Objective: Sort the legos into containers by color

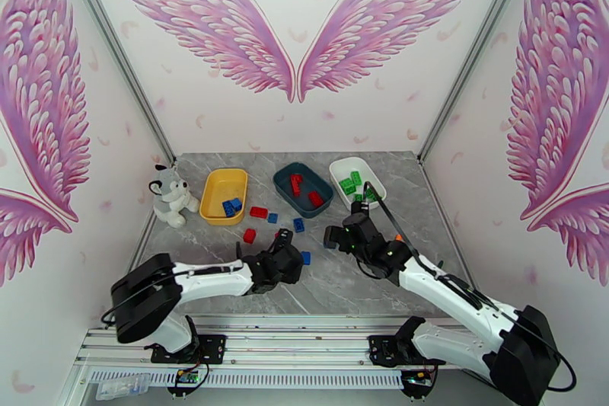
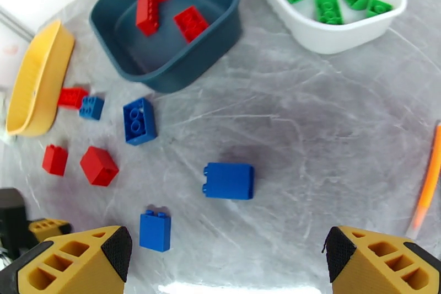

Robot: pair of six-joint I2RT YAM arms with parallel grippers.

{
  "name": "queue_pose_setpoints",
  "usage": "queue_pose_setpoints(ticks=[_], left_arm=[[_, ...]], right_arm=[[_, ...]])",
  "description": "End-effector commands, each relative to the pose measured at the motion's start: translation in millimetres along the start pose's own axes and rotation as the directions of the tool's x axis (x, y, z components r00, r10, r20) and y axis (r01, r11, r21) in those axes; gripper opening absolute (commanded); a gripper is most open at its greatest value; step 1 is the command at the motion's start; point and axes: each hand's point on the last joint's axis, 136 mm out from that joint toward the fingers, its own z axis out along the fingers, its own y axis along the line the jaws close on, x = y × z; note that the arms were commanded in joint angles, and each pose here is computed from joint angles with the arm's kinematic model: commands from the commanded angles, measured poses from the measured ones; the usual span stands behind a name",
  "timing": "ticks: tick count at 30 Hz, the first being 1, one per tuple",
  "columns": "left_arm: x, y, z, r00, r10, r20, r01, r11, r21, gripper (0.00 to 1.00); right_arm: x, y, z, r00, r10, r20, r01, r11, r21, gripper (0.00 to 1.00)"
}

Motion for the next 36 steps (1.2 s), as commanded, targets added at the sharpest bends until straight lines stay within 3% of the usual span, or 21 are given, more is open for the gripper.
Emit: queue_pose_setpoints(ticks=[1, 15, 27, 36], left_arm=[[-15, -28, 8, 1.0, -0.009, 0.018, 0.008, 0.999, 0.039, 0.86], [-21, -52, 41, 0.998, 0.05, -0.026, -0.051, 0.999, -0.02, 0.82], [-10, -32, 52, 0.998, 0.025, -0.05, -0.028, 0.997, -0.071, 0.63], [-4, -30, 42, 0.998, 0.024, -0.05, -0.026, 0.998, -0.051, 0.39]], right_arm=[[-5, -11, -10, 0.998, 0.051, 0.043, -0.051, 0.999, 0.0, 0.99], [-7, -12, -18, 0.995, 0.083, 0.061, -0.081, 0.996, -0.046, 0.99], [-7, -13, -18, 0.993, 0.105, 0.057, -0.101, 0.993, -0.064, 0.99], [-7, -14, -19, 0.992, 0.112, 0.061, -0.107, 0.992, -0.071, 0.99]])
